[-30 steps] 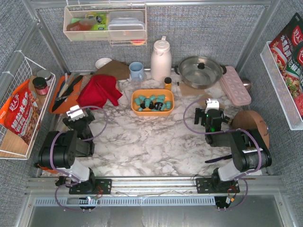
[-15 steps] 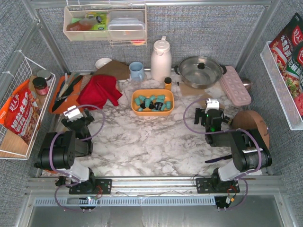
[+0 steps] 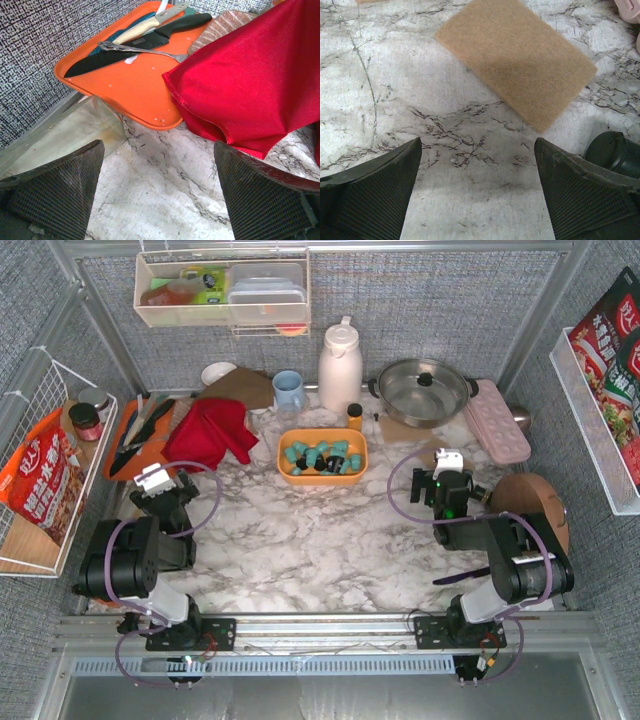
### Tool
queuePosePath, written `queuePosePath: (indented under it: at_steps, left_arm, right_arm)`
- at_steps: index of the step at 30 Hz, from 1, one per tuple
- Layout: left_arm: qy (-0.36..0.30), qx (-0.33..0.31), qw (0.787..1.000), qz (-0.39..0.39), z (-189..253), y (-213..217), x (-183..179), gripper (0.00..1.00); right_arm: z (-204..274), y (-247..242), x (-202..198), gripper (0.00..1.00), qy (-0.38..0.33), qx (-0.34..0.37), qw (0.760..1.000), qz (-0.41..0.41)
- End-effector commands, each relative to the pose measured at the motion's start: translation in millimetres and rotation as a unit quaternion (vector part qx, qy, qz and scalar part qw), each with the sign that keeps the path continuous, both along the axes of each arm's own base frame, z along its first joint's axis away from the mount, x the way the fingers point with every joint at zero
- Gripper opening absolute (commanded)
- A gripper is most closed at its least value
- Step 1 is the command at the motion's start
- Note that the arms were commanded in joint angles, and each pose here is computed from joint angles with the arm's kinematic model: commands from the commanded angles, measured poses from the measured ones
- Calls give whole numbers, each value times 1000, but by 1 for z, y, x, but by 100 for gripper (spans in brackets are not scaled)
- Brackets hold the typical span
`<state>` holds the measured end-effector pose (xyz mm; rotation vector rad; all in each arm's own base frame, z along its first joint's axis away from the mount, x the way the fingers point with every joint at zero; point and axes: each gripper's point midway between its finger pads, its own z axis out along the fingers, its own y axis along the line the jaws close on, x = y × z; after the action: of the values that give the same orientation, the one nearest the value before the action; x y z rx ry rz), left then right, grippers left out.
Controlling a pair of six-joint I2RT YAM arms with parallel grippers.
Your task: Mix the coffee capsules in the storage basket
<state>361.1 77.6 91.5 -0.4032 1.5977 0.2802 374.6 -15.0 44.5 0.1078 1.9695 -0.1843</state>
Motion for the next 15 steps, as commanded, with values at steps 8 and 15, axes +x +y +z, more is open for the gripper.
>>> queuePosePath:
  at_steps: [8, 15]
  left_arm:
    - [-8, -2, 1000, -5, 4, -2, 1, 99]
    - [-8, -2, 1000, -5, 3, -2, 1, 99]
  right_arm:
    - [7, 2, 6, 99, -13, 5, 1000, 2]
    - [7, 2, 6, 99, -13, 5, 1000, 2]
